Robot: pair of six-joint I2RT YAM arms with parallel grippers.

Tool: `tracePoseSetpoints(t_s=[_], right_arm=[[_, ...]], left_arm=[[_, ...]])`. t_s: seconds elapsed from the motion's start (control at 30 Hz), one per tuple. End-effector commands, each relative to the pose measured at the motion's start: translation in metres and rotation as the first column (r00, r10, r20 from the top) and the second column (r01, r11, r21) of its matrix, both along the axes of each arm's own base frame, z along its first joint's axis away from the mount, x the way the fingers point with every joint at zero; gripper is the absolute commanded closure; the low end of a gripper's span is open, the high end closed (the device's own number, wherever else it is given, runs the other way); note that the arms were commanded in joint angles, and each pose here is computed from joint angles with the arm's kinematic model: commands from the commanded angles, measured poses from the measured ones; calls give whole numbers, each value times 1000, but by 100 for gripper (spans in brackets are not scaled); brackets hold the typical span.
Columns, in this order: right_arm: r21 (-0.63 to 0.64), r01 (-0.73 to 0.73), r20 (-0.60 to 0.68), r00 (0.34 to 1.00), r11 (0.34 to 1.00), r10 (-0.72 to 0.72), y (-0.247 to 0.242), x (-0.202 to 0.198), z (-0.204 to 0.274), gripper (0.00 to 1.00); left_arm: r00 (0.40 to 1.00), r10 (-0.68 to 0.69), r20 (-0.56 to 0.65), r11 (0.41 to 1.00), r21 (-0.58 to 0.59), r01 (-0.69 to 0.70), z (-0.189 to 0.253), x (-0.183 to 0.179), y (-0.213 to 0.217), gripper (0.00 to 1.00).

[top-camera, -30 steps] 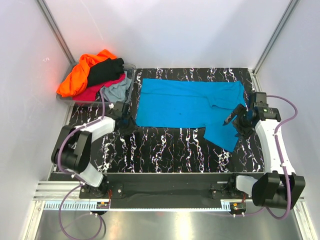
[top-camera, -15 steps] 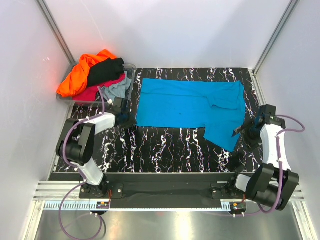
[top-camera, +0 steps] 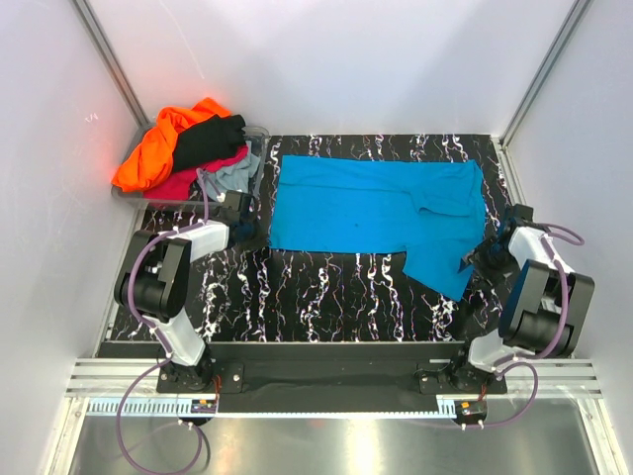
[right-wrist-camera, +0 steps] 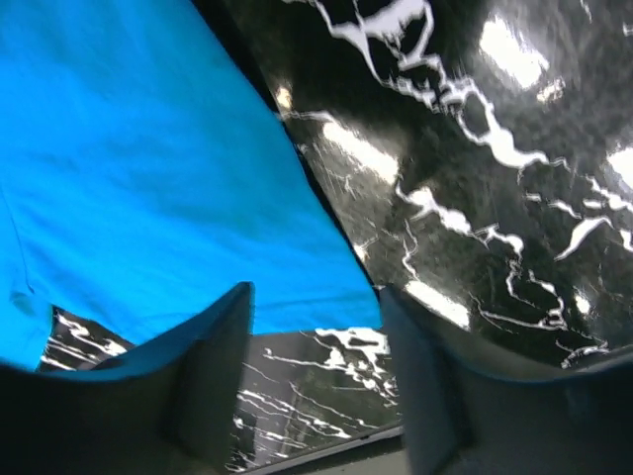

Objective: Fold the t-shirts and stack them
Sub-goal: Fold the tshirt

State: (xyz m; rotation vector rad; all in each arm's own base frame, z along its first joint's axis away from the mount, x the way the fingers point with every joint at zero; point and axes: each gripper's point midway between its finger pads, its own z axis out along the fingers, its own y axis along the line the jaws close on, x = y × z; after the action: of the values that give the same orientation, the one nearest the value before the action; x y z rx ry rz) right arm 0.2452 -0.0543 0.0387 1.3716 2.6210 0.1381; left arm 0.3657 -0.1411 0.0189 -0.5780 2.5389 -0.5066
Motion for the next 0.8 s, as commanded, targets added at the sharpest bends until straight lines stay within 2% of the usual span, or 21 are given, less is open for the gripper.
tracePoseSetpoints(t_s=[0.0,0.13,0.4,0.43,0.53,0.57,0.6,0.63,0.77], right_arm=[[-72,-10,80,997,997,16,-21,32,8,41],[-57,-12,66,998,998,15,-21,38,-2,47],[-75,-32,-3,999,997,32,-28,36,-27,50],[-74,-31,-14,999,997,30,-28,34,-31,53],[-70,-25,-20,1000,997,24,-27,30,-32,73],[-97,-14,-41,999,995,11,-31,24,-34,81],[-111,-13,-33,999,994,10,-32,22,-30,97],[-119,-15,-30,999,993,11,-32,20,-28,100],[-137,-47,-80,996,989,36,-29,-7,-18,100]], left_arm=[[999,-29,36,999,-17,30,15,5,-4,100],[999,-29,26,999,-25,29,13,2,-5,100],[999,-24,34,999,-34,25,20,1,-6,100],[999,-22,36,999,-31,23,22,2,-5,100],[999,-24,40,999,-25,25,26,0,-4,100],[999,-24,39,999,-24,25,27,-1,-3,100],[999,-27,45,999,-25,28,31,-3,-3,100],[999,-28,41,999,-22,29,31,-5,-2,100],[999,-34,26,999,-22,35,34,-23,1,100]])
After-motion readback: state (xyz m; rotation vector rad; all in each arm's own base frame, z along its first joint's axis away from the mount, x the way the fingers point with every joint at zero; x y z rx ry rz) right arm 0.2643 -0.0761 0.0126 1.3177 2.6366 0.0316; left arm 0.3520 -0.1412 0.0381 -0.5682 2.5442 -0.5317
